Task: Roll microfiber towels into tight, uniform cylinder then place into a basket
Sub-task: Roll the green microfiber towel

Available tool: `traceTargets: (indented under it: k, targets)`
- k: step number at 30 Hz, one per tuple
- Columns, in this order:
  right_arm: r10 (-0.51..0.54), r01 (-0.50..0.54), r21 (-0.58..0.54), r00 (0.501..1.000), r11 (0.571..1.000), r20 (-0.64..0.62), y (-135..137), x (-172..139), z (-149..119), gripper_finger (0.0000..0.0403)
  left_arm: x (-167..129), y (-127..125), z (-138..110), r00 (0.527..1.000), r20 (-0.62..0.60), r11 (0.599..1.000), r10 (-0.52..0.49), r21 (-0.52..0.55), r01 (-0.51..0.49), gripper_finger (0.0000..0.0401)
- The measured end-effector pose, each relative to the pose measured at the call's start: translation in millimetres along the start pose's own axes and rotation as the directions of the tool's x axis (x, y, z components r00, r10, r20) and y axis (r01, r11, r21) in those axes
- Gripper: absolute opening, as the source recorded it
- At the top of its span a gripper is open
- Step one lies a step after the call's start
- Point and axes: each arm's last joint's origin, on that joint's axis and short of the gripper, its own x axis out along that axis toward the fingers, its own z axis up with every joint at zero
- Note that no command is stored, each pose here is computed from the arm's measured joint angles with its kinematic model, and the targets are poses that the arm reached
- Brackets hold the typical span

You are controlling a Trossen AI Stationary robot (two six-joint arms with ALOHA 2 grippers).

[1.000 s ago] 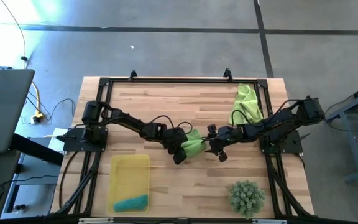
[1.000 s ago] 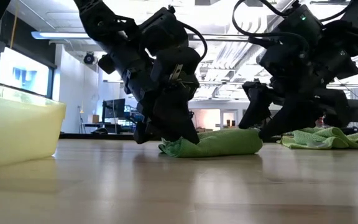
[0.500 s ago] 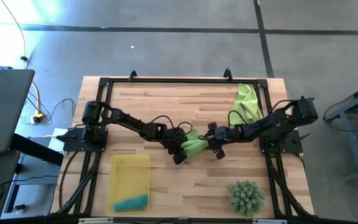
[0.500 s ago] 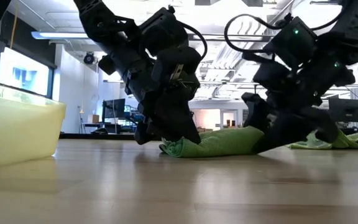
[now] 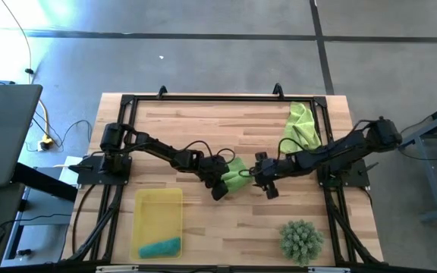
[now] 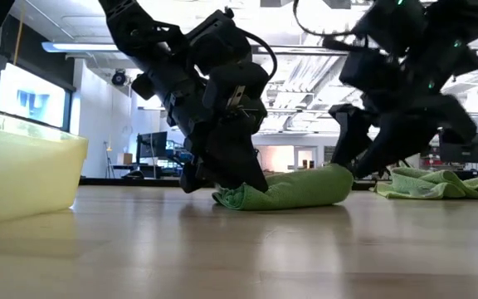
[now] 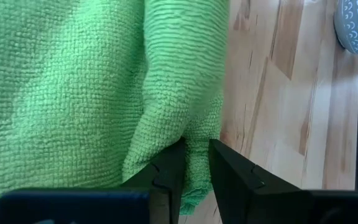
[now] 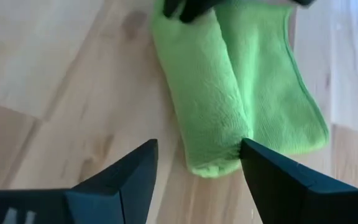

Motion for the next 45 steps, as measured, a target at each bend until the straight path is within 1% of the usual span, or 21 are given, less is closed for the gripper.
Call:
traceTargets:
  k: [6, 10, 13, 14, 17, 18, 19, 20, 22, 24, 28, 32, 36, 39, 42, 45]
  targets:
    - [0.002, 0.002, -0.054, 0.998, 0.999, 0.060, 13.8, -0.9, 12.3, 0.0220, 0.1, 0.0, -0.4, 1.000, -0.003, 1.000, 0.002, 0.000, -0.002, 0.0068]
    - [0.006, 0.000, -0.066, 0.997, 0.998, 0.078, 16.8, 6.0, 13.2, 0.0220, 0.1, -0.2, -0.2, 1.000, -0.001, 1.000, 0.000, 0.001, 0.000, 0.0068]
    - [0.007, -0.003, -0.072, 0.998, 0.997, 0.066, 17.7, 11.3, 11.2, 0.0220, 0.1, -0.4, 0.1, 1.000, 0.002, 1.000, -0.003, 0.002, 0.003, 0.0068]
    - [0.000, 0.004, -0.082, 0.999, 0.997, 0.049, 17.9, 12.4, 9.5, 0.0220, 0.1, -0.5, 0.2, 1.000, 0.003, 1.000, -0.003, 0.002, 0.003, 0.0068]
    - [-0.100, 0.096, -0.116, 0.994, 0.989, -0.034, 15.9, 12.6, 2.7, 0.0220, 0.1, -0.5, 0.2, 1.000, 0.003, 1.000, -0.004, 0.002, 0.003, 0.0068]
    - [-0.113, 0.106, -0.119, 0.992, 0.987, -0.048, 15.5, 12.5, 1.4, 0.0220, 0.1, -0.5, 0.3, 1.000, 0.004, 1.000, -0.004, 0.002, 0.004, 0.0068]
    - [-0.107, 0.101, -0.111, 0.993, 0.989, -0.049, 15.5, 12.6, 1.2, 0.0220, 0.1, -0.6, 0.4, 1.000, 0.005, 1.000, -0.005, 0.003, 0.005, 0.0068]
    - [-0.079, 0.074, -0.105, 0.996, 0.992, -0.042, 16.2, 12.7, 1.6, 0.0220, 0.1, -0.7, 0.4, 1.000, 0.006, 1.000, -0.005, 0.003, 0.005, 0.0068]
    - [0.001, -0.002, -0.098, 1.000, 0.995, -0.010, 18.6, 12.8, 3.8, 0.0220, 0.1, -0.7, 0.5, 1.000, 0.006, 1.000, -0.006, 0.003, 0.006, 0.0068]
    - [0.018, -0.017, -0.098, 1.000, 0.995, 0.009, 19.1, 12.8, 5.5, 0.0220, 0.1, -0.9, 0.4, 1.000, 0.006, 1.000, -0.006, 0.003, 0.006, 0.0068]
    - [0.009, -0.007, -0.105, 1.000, 0.994, 0.021, 17.6, 19.1, 5.3, 0.0220, 0.1, -0.9, 0.4, 1.000, 0.006, 1.000, -0.006, 0.003, 0.006, 0.0068]
    - [0.002, -0.001, -0.131, 1.000, 0.991, 0.005, 16.3, 35.8, -0.9, 0.0220, 0.1, -0.8, 0.4, 1.000, 0.006, 1.000, -0.006, 0.003, 0.006, 0.0068]
    - [-0.014, 0.013, -0.129, 1.000, 0.992, -0.006, 14.7, 49.1, -6.1, 0.0220, 0.1, -0.9, 0.4, 1.000, 0.005, 1.000, -0.007, 0.003, 0.007, 0.0068]
    - [-0.034, 0.032, -0.127, 0.999, 0.991, -0.016, 12.6, 52.4, -7.8, 0.0220, 0.1, -1.0, 0.4, 1.000, 0.005, 1.000, -0.008, 0.003, 0.008, 0.0068]
    - [-0.034, 0.030, -0.126, 0.999, 0.992, -0.024, 9.0, 53.0, -9.3, 0.0217, 0.3, -1.7, -0.1, 1.000, 0.003, 1.000, -0.009, 0.005, 0.009, 0.0068]
    - [-0.026, 0.022, -0.110, 0.999, 0.994, -0.039, 5.1, 53.6, -11.6, 0.0200, 1.1, -4.0, -2.2, 1.000, 0.000, 1.000, -0.009, 0.027, 0.009, 0.0068]
